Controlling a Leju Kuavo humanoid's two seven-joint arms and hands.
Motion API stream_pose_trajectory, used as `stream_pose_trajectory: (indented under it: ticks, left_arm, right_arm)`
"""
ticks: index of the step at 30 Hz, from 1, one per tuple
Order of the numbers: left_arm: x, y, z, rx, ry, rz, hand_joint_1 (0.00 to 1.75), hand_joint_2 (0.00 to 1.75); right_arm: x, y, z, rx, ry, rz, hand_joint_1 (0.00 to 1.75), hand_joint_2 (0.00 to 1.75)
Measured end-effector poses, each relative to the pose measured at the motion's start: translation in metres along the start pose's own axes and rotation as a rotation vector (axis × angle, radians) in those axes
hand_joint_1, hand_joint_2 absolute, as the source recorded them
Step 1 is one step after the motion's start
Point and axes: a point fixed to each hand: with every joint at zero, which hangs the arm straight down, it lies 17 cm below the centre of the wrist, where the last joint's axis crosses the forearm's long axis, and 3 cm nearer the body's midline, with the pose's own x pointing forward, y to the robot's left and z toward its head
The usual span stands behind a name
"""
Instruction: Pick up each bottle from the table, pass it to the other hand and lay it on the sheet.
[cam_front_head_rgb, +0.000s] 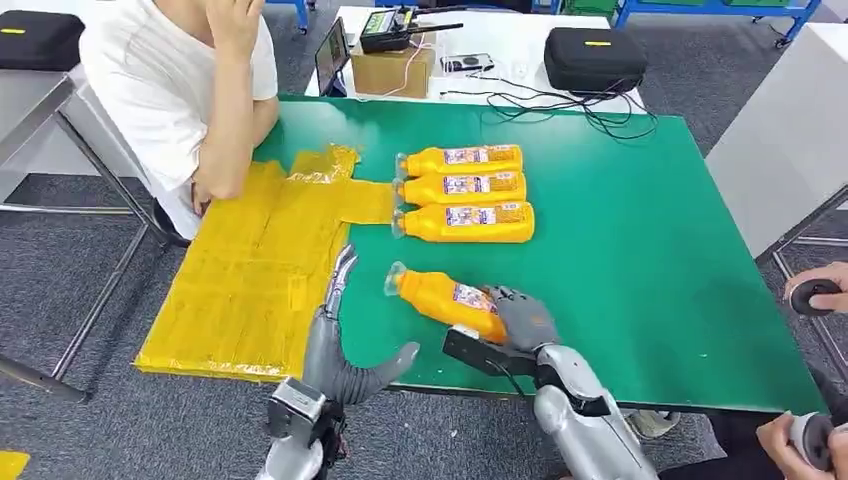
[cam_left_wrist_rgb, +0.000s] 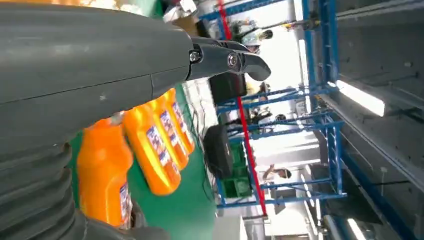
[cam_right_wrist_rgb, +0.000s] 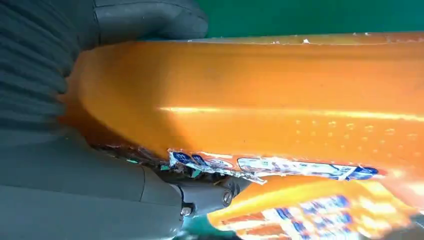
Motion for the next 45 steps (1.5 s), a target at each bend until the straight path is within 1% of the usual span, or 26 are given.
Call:
stream_pose_trajectory:
  ticks: [2, 5, 9, 10, 11, 12, 14, 16, 17, 19, 21, 23, 25, 28, 31, 33, 36, 40, 45]
  left_arm:
    - [-0.008, 0.008, 0.0, 0.039, 0.046, 0.053, 0.0, 1.75]
    - [-0.025, 0.026, 0.004, 0.131, 0.144, 0.163, 0.0, 1.75]
    - [-0.039, 0.037, 0.009, 0.196, 0.212, 0.244, 0.0, 1.75]
    - [-0.042, 0.039, 0.01, 0.213, 0.231, 0.27, 0.0, 1.75]
    - [-0.046, 0.043, 0.013, 0.241, 0.255, 0.305, 0.0, 1.75]
    - [-0.047, 0.044, 0.014, 0.252, 0.267, 0.319, 0.0, 1.75]
    - [-0.051, 0.046, 0.016, 0.265, 0.287, 0.344, 0.0, 1.75]
    - [-0.052, 0.044, 0.018, 0.262, 0.303, 0.371, 0.0, 1.75]
    - [-0.051, 0.04, 0.019, 0.246, 0.31, 0.388, 0.0, 1.75]
    - [-0.042, 0.025, 0.02, 0.17, 0.293, 0.418, 0.0, 1.75]
    - [-0.025, 0.003, 0.02, 0.059, 0.231, 0.413, 0.0, 1.75]
    - [-0.012, -0.017, 0.032, -0.037, 0.185, 0.398, 0.0, 1.75]
    - [-0.009, -0.029, 0.046, -0.102, 0.182, 0.399, 0.0, 1.75]
    - [-0.005, -0.043, 0.052, -0.159, 0.182, 0.424, 0.0, 1.75]
    - [-0.006, -0.053, 0.057, -0.199, 0.205, 0.469, 0.0, 1.75]
    - [-0.008, -0.062, 0.057, -0.241, 0.243, 0.495, 0.0, 1.75]
    - [-0.01, -0.064, 0.054, -0.25, 0.264, 0.509, 0.0, 1.75]
    - [-0.01, -0.064, 0.052, -0.251, 0.277, 0.534, 0.0, 1.75]
    - [-0.014, -0.06, 0.048, -0.227, 0.295, 0.561, 0.0, 1.75]
  right_arm:
    - [0.008, -0.001, 0.006, -0.033, -0.017, -0.062, 1.75, 1.75]
    - [0.03, -0.018, 0.018, -0.159, -0.066, -0.219, 1.75, 1.75]
    - [0.049, -0.036, 0.038, -0.289, -0.099, -0.39, 1.75, 1.75]
    - [0.052, -0.043, 0.044, -0.334, -0.107, -0.437, 1.75, 1.75]
    - [0.054, -0.058, 0.051, -0.405, -0.116, -0.491, 1.75, 1.75]
    - [0.055, -0.067, 0.055, -0.447, -0.119, -0.518, 1.75, 1.75]
    - [0.056, -0.091, 0.061, -0.54, -0.131, -0.556, 1.75, 1.75]
    - [0.054, -0.106, 0.069, -0.604, -0.133, -0.59, 1.75, 1.75]
    - [0.052, -0.113, 0.076, -0.645, -0.132, -0.612, 1.75, 1.75]
    - [0.053, -0.13, 0.085, -0.705, -0.15, -0.637, 1.75, 1.75]
    - [0.058, -0.135, 0.088, -0.708, -0.185, -0.642, 1.75, 1.75]
    - [0.065, -0.134, 0.091, -0.694, -0.213, -0.634, 1.75, 1.75]
    - [0.072, -0.13, 0.091, -0.666, -0.242, -0.609, 1.75, 1.75]
    - [0.089, -0.123, 0.09, -0.626, -0.288, -0.562, 1.75, 1.75]
    - [0.117, -0.112, 0.089, -0.573, -0.355, -0.479, 1.75, 1.75]
    - [0.141, -0.102, 0.089, -0.535, -0.406, -0.442, 1.75, 1.75]
    - [0.159, -0.093, 0.091, -0.514, -0.438, -0.427, 1.75, 1.75]
    - [0.17, -0.087, 0.092, -0.495, -0.462, -0.424, 1.75, 1.75]
    - [0.194, -0.069, 0.096, -0.439, -0.513, -0.419, 1.75, 1.75]
